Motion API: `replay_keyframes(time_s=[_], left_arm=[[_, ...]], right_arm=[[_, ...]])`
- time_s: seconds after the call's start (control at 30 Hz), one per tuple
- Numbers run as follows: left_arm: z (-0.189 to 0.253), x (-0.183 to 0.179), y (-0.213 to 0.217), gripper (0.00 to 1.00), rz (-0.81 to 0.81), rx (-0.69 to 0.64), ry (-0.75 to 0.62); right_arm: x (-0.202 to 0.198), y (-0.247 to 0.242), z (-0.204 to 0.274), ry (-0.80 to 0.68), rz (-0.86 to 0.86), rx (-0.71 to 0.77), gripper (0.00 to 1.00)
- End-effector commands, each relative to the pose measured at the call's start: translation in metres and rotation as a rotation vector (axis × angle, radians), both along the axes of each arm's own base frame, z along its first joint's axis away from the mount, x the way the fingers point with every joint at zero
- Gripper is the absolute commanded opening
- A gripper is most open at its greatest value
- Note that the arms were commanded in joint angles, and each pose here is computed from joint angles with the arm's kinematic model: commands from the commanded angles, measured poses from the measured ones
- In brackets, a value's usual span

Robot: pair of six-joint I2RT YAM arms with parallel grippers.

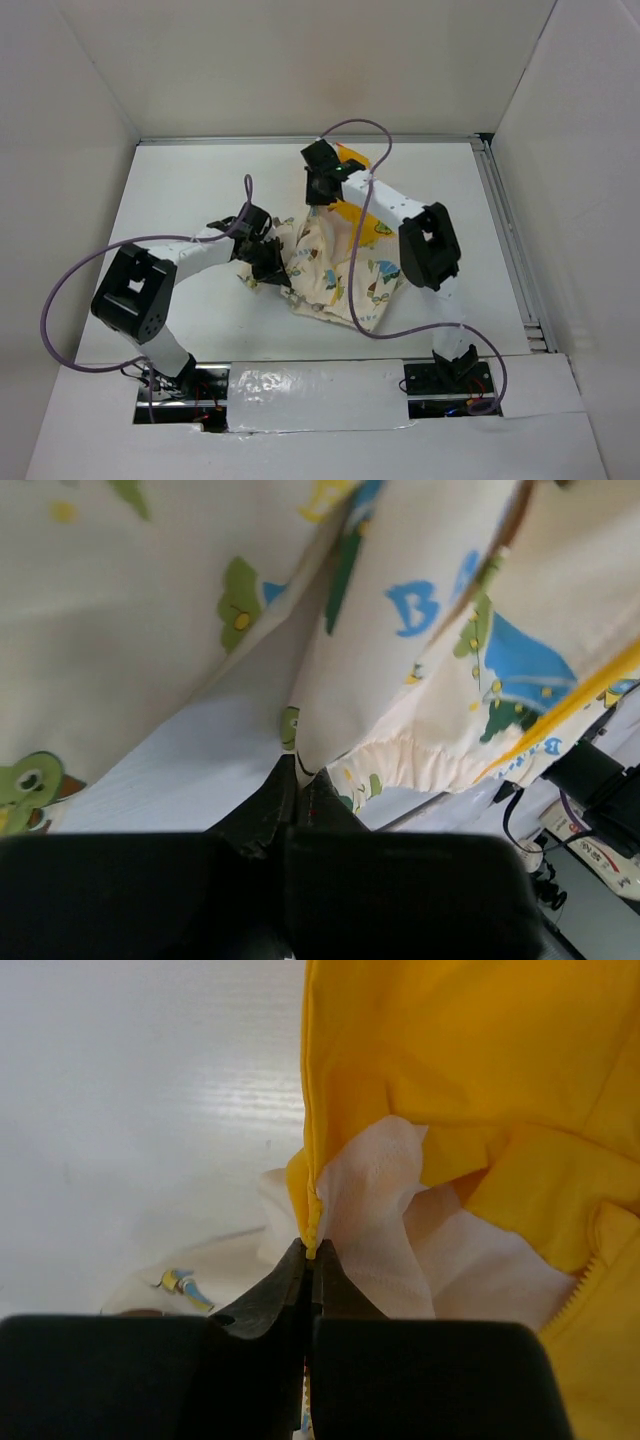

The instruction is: Zip up the jacket

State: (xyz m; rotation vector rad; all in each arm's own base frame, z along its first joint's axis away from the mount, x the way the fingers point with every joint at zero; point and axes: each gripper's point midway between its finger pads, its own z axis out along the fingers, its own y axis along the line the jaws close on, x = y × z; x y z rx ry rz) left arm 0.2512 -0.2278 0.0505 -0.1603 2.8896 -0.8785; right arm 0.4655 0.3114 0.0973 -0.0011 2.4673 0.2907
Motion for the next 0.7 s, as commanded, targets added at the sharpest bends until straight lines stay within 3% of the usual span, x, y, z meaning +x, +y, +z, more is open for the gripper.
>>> replay_keyframes(time_s=[0.0,0.03,0.07,0.13,0.37,0.43,0.47,0.5,0.53,0.57,0.6,0.67], left_arm=[[0.000,-0.002,0.013,0.00,0.040,0.045,-0.019],[-0.001,-0.006,0.018,0.00,0.057,0.062,-0.003],[0.002,-0.004,0.025,0.00,0.095,0.067,-0.009],[0.004,-0.009,0.035,0.00,0.126,0.055,-0.010],[0.009,-0.015,0.074,0.00,0.268,0.079,-0.014],[0.011,-0.017,0.076,0.00,0.271,0.080,-0.019],[0.010,-0.020,0.076,0.00,0.264,0.079,-0.018],[0.010,-0.022,0.075,0.00,0.263,0.077,-0.016],[0.010,-0.024,0.075,0.00,0.269,0.075,-0.011],[0.008,-0.029,0.074,0.00,0.269,0.085,0.010],[0.007,-0.031,0.075,0.00,0.282,0.094,0.025],[0.006,-0.036,0.077,0.03,0.299,0.118,0.055]], right_arm=[[-0.009,0.007,0.097,-0.155,0.083,0.252,0.00],[-0.014,-0.006,0.124,-0.190,0.092,0.306,0.00],[-0.029,-0.010,0.108,-0.143,0.127,0.325,0.00],[-0.028,-0.036,0.123,-0.173,0.110,0.378,0.00],[-0.052,-0.110,0.049,-0.033,0.021,0.362,0.04],[-0.056,-0.122,0.039,-0.024,-0.010,0.336,0.20],[-0.057,-0.123,0.039,-0.026,-0.001,0.333,0.35],[-0.060,-0.121,0.045,-0.036,0.015,0.338,0.60],[-0.059,-0.120,0.053,-0.050,0.021,0.343,0.73],[-0.065,-0.117,0.057,-0.045,0.031,0.335,0.76],[-0.069,-0.114,0.072,-0.077,0.044,0.334,0.85],[-0.086,-0.111,0.088,-0.099,0.024,0.305,0.87]])
